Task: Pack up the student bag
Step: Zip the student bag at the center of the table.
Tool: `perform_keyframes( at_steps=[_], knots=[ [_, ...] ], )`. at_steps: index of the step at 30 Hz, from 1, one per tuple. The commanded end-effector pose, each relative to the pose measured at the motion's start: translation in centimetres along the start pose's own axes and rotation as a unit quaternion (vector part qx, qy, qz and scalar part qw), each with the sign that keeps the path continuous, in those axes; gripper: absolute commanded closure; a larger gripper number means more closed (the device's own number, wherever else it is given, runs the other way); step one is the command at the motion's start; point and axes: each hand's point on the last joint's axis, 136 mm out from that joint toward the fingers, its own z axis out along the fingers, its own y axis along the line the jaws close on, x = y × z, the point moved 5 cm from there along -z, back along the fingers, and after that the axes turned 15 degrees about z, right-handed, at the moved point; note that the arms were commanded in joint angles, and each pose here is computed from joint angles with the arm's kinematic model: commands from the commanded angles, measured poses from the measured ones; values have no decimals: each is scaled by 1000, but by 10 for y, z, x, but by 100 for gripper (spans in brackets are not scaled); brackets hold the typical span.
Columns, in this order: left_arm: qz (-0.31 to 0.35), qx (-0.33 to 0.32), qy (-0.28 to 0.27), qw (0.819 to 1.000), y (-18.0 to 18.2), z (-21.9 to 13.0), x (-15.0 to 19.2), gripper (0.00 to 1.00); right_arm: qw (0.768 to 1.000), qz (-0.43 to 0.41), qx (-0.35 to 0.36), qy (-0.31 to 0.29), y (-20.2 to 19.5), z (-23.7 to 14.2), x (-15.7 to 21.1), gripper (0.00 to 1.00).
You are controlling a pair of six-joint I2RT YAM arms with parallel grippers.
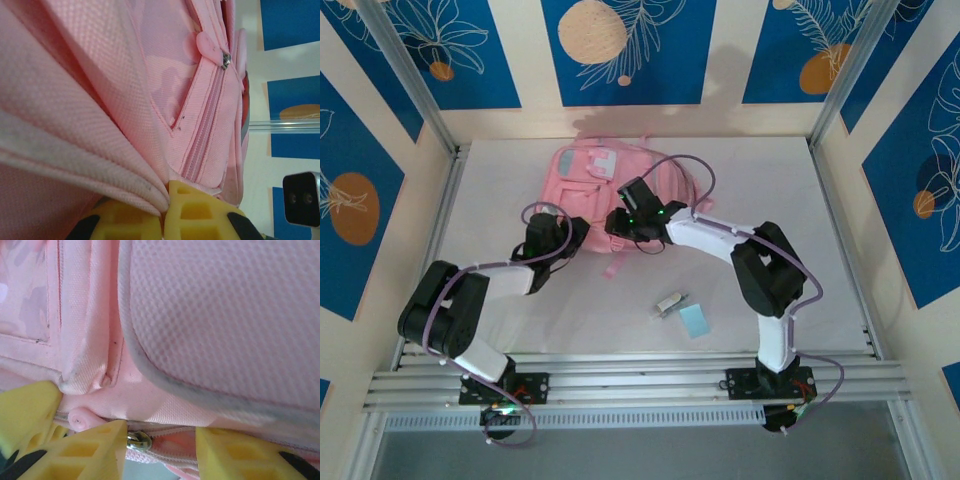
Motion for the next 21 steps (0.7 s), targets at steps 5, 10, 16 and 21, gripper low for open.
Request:
perform_keyframes(
  at_steps=[5,10,16,21],
  knots=[
    [-1,-2,-14,1000,-4,-1,-3,96,988,128,-70,52,11,-25,22,48],
    [-4,3,-23,1000,-5,0,-4,97,970,201,-120,69,20,-24,23,40],
    [-4,9,-21,1000,-7,2,0,97,966,210,-140,63,37,-8,14,43],
    [7,12,-17,1000,-10,1,-1,97,991,61,-116,5,49,-17,9,50]
  ],
)
